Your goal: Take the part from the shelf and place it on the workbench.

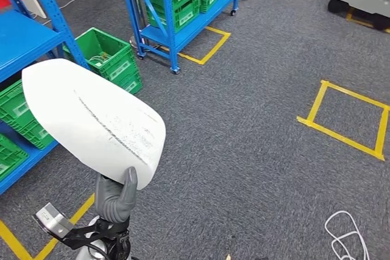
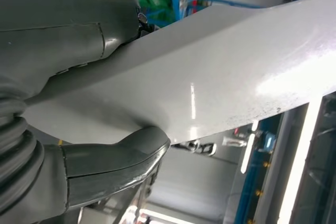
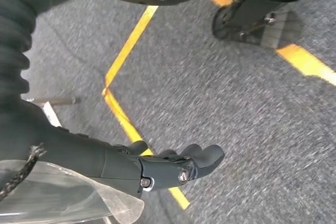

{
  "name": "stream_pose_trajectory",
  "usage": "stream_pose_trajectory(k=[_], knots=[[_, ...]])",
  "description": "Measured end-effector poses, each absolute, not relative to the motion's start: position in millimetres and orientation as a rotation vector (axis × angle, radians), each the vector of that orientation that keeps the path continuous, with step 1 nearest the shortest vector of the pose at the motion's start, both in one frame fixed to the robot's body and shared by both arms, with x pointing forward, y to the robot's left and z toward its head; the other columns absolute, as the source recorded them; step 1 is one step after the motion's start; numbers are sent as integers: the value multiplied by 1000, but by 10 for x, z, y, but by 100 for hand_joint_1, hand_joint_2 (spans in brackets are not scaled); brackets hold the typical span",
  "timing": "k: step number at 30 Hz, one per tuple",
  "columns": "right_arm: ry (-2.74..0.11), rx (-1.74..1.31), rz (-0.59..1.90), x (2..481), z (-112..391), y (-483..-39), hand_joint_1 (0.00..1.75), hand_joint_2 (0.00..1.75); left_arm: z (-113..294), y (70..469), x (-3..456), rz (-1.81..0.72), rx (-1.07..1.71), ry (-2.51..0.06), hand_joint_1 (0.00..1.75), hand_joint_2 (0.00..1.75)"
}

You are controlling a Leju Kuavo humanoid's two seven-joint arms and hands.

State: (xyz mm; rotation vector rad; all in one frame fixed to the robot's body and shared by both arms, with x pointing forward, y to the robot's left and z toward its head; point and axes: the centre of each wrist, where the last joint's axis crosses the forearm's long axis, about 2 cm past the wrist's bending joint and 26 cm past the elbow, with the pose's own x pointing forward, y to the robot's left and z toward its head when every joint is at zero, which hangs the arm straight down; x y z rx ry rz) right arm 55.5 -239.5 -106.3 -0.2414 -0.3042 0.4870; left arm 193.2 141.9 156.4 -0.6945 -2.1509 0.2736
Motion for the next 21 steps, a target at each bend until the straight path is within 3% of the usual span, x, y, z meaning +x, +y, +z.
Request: stream_pose_trajectory(k=[21], knots=[[-295, -239, 488, 525, -1066, -2382, 0, 175, 1563, 1416, 1928, 273, -700, -2156, 175, 175]])
